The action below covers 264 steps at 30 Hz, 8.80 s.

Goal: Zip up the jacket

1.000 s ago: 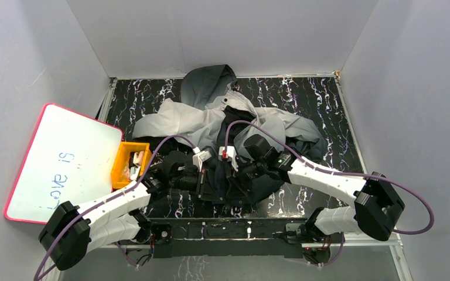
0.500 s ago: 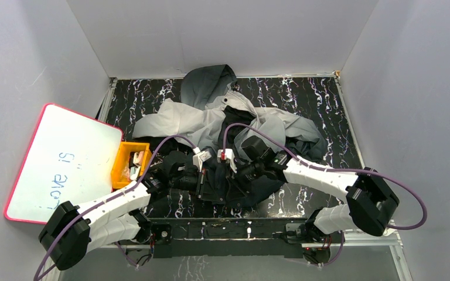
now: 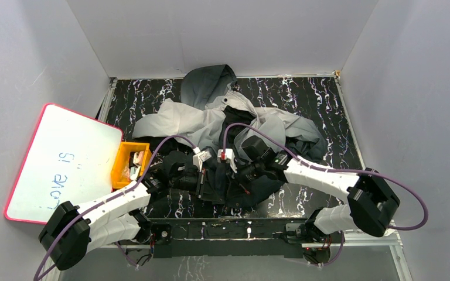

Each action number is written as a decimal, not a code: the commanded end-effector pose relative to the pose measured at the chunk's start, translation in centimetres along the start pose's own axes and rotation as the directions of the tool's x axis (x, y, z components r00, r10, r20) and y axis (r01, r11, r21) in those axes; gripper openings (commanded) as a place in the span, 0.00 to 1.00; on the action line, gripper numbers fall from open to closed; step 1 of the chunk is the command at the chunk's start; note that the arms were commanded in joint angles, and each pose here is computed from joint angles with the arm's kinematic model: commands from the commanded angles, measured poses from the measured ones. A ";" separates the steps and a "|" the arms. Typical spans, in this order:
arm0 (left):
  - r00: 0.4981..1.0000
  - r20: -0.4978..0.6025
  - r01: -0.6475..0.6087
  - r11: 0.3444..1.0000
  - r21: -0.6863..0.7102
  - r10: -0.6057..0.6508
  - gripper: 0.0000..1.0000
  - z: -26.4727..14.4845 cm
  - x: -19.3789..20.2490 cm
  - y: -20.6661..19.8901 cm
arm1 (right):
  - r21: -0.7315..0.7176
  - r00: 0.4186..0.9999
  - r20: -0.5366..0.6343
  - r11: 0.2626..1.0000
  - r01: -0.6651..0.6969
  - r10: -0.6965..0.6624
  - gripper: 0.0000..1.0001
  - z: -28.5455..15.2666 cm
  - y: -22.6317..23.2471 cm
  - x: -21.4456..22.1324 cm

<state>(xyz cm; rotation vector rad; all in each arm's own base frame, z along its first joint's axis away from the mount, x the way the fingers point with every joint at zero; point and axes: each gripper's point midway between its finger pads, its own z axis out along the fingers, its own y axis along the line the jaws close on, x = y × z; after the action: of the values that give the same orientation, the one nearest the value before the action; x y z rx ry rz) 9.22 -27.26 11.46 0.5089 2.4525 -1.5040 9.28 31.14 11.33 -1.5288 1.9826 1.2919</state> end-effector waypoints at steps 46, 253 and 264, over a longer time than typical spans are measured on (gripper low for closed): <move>0.998 0.010 -0.052 0.986 -0.161 0.054 0.10 -3.0 -1.9 -1.9 | 0.807 0.720 -0.059 0.391 0.442 -0.691 0.00 -8.7 -0.7 -11.6; 0.943 -0.129 -0.312 0.683 -0.660 0.306 0.72 4.2 -24.2 4.3 | 0.240 0.531 0.775 0.618 -0.749 0.342 0.58 -20.6 -24.9 -4.3; 0.949 -0.140 -0.298 0.668 -0.682 0.281 0.72 4.3 -23.3 5.7 | 0.209 0.518 0.776 0.627 -0.750 0.361 0.51 -20.0 -24.3 -3.9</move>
<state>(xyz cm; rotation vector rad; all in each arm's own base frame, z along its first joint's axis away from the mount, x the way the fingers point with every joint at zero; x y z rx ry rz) 33.00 -33.23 13.25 0.7111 2.5403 -0.3787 37.41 16.70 12.24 0.0285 2.1617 1.0706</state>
